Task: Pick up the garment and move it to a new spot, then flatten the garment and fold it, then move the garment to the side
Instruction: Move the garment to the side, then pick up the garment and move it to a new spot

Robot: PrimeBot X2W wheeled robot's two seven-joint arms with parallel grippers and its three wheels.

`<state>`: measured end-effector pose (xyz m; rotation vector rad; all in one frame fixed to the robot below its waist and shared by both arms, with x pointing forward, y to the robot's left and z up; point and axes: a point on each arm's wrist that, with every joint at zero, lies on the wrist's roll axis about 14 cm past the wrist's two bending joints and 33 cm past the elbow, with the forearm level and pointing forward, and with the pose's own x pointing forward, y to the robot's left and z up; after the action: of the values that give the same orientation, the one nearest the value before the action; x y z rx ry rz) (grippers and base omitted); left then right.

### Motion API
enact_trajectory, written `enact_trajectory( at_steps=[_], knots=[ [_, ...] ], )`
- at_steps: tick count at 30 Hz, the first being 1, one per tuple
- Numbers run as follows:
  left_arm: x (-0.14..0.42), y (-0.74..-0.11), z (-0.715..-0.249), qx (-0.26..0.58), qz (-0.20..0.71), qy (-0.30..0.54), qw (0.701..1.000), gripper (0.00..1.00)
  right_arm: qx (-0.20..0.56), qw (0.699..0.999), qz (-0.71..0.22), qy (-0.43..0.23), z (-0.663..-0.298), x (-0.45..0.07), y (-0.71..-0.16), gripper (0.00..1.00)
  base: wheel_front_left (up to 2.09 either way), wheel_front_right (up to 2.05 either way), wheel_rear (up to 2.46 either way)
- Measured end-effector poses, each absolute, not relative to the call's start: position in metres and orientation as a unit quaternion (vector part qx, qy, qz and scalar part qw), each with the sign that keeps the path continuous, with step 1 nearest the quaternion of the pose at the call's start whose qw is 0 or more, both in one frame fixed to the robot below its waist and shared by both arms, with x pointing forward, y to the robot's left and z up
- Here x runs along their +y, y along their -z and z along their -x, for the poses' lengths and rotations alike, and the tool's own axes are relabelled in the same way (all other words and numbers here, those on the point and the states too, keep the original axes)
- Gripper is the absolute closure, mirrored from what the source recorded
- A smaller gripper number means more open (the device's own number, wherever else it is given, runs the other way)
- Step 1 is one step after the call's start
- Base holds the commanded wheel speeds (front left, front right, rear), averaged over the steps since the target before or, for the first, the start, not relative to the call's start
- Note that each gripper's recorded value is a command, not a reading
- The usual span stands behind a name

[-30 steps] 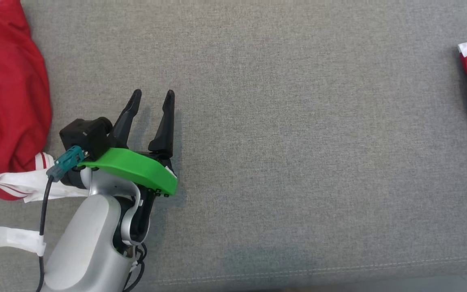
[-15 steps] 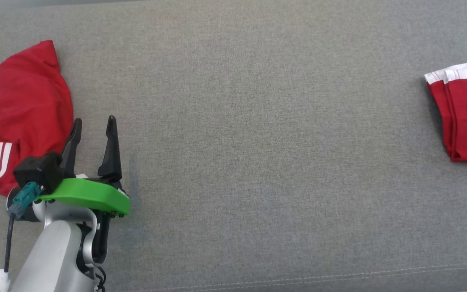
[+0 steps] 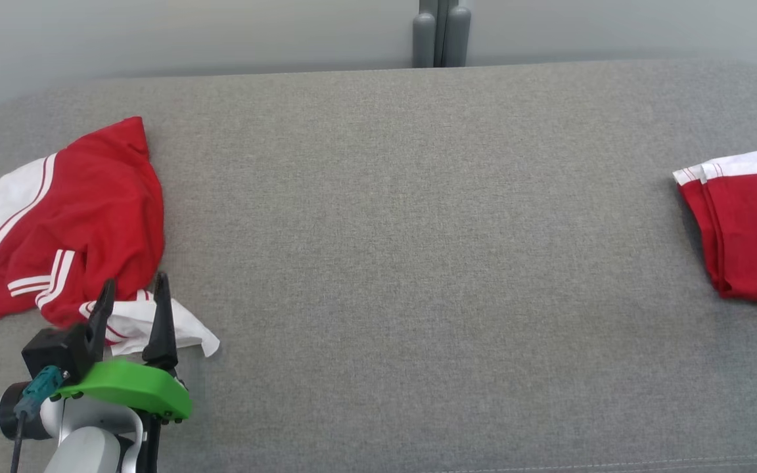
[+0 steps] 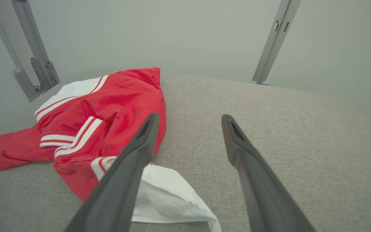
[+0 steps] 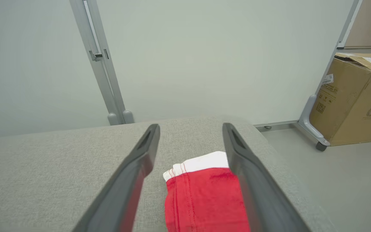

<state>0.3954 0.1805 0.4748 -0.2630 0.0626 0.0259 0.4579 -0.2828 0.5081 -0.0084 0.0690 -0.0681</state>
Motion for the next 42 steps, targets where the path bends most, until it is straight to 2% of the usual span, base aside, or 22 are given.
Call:
enact_trajectory(
  at_steps=[7,15,28,32,42],
  knots=[
    [0.199,-0.481,-0.38,0.02,0.124,-0.04,0.991,0.0,0.077,0.997,-0.001,0.02,-0.421,-0.254,-0.464,0.0,0.0,0.0,0.0],
    [0.208,-0.483,-0.366,0.016,0.126,-0.052,0.99,0.0,0.053,0.998,0.003,-0.024,-0.412,-0.21,-0.47,0.0,0.0,0.0,0.0],
    [0.217,-0.498,-0.355,-0.014,0.124,-0.065,0.99,0.0,0.04,0.997,0.012,-0.058,-0.396,-0.174,-0.468,0.0,0.0,0.0,0.0],
    [0.231,-0.503,-0.348,-0.025,0.123,-0.088,0.988,0.0,0.021,0.995,0.014,-0.094,-0.402,-0.147,-0.478,0.0,0.0,0.0,0.0],
    [0.298,-0.505,-0.297,-0.047,0.134,-0.208,0.968,0.0,0.012,0.966,0.024,-0.256,-0.39,-0.04,-0.477,0.0,0.0,0.0,0.0]
  ],
)
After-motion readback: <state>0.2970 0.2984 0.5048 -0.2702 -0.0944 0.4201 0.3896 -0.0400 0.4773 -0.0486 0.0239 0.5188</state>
